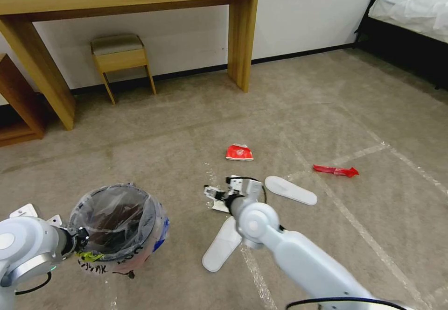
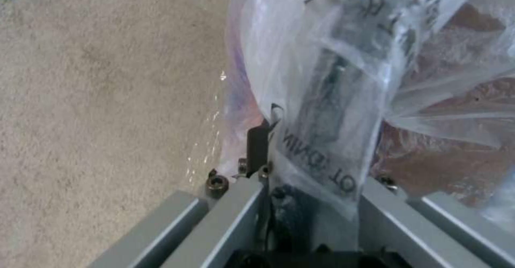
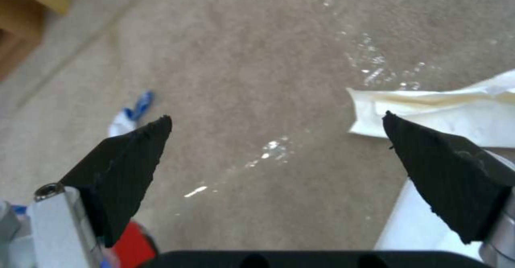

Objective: Pick up the trash bin and place the garbage on the floor into it.

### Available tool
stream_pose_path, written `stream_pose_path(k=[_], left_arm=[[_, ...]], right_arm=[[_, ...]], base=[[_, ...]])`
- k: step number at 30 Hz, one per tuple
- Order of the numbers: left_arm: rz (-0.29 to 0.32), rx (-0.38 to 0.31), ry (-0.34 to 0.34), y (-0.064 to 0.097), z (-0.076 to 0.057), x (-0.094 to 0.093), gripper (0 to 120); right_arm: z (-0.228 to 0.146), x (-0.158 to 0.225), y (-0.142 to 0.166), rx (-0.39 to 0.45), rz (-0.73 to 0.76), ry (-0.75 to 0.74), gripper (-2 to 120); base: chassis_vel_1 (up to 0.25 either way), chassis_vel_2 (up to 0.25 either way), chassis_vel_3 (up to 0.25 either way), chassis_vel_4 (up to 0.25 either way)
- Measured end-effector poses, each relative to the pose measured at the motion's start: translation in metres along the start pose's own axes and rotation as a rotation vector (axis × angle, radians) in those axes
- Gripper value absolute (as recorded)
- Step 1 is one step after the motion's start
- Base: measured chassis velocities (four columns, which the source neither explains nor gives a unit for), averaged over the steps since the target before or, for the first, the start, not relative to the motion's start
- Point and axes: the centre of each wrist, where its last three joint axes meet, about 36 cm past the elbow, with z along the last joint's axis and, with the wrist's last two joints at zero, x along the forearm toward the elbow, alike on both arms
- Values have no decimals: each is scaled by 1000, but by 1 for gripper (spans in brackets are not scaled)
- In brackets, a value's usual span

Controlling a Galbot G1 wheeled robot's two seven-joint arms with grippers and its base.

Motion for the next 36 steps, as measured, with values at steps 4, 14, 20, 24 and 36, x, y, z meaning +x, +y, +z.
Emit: stream_pose_path(k=[4,14,20,24,36], left_arm=[[-2,-2,4,0,4,0,0],[9,-7,15,-1,16,-5,0],[16,-13,12,-2,19,-3,0],[20,-16,10,-3,19,-2,0],[26,-15,13,-3,26,0,0]], right_arm=[[-7,-4,11,10,115,51,100],[-12,-23,0,-13,363,127,100],[3,-35,-10,-13,406,165,100],[7,-38,-11,-10,411,175,100],[21,-52,-27,-33,436,206,100]], base=[[0,0,0,0],[0,0,0,0],[0,0,0,0],[0,0,0,0],[0,0,0,0]])
